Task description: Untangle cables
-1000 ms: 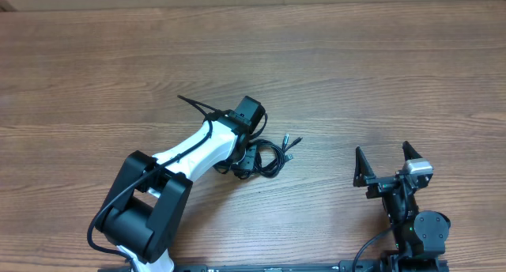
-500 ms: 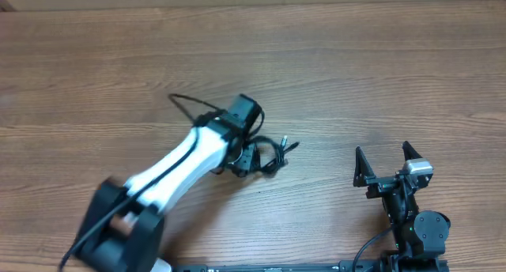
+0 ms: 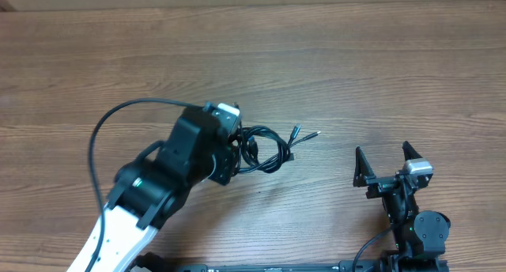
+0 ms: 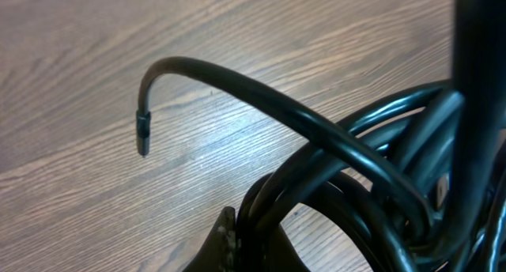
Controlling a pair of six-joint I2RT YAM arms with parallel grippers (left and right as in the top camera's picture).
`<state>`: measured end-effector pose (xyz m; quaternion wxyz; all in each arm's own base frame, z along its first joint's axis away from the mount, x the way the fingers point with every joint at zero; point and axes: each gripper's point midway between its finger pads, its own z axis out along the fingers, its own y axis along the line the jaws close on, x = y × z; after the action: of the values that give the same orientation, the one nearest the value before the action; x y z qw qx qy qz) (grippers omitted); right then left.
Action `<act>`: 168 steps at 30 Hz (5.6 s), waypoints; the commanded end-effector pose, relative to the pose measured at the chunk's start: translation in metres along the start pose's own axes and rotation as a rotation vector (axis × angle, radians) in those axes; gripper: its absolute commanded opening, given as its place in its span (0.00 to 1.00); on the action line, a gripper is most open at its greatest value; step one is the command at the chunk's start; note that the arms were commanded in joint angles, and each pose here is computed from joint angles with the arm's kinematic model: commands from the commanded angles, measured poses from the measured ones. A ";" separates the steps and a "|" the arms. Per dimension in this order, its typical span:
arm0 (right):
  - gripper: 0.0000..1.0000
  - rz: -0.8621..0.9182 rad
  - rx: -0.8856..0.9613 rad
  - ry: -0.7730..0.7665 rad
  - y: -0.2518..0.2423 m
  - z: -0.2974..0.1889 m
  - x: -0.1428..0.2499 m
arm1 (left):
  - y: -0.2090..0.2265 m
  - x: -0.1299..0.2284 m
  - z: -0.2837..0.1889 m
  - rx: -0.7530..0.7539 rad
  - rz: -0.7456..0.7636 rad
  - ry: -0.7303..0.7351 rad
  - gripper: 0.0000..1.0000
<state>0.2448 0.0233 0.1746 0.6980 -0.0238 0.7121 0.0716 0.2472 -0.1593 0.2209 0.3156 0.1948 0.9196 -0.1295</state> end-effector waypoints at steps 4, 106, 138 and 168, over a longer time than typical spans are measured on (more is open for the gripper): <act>1.00 0.003 0.005 -0.002 -0.001 0.000 0.002 | -0.019 -0.011 -0.033 0.110 -0.008 -0.109 0.04; 0.85 0.830 -0.990 0.594 0.232 -0.001 -0.208 | -0.059 -0.106 -0.040 0.447 -0.593 -0.330 0.04; 0.96 0.762 -1.017 0.444 0.230 0.004 -0.230 | -0.114 -0.065 -0.056 0.694 -0.059 -0.221 0.04; 1.00 0.483 -1.418 0.511 0.249 -0.063 -0.218 | -0.032 -0.084 -0.030 0.346 -0.286 -0.295 0.04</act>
<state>0.1887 0.2477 0.4004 0.3045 -0.2194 0.6665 0.6442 0.2668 -0.2112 0.2939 0.3721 0.1295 0.8460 -0.3592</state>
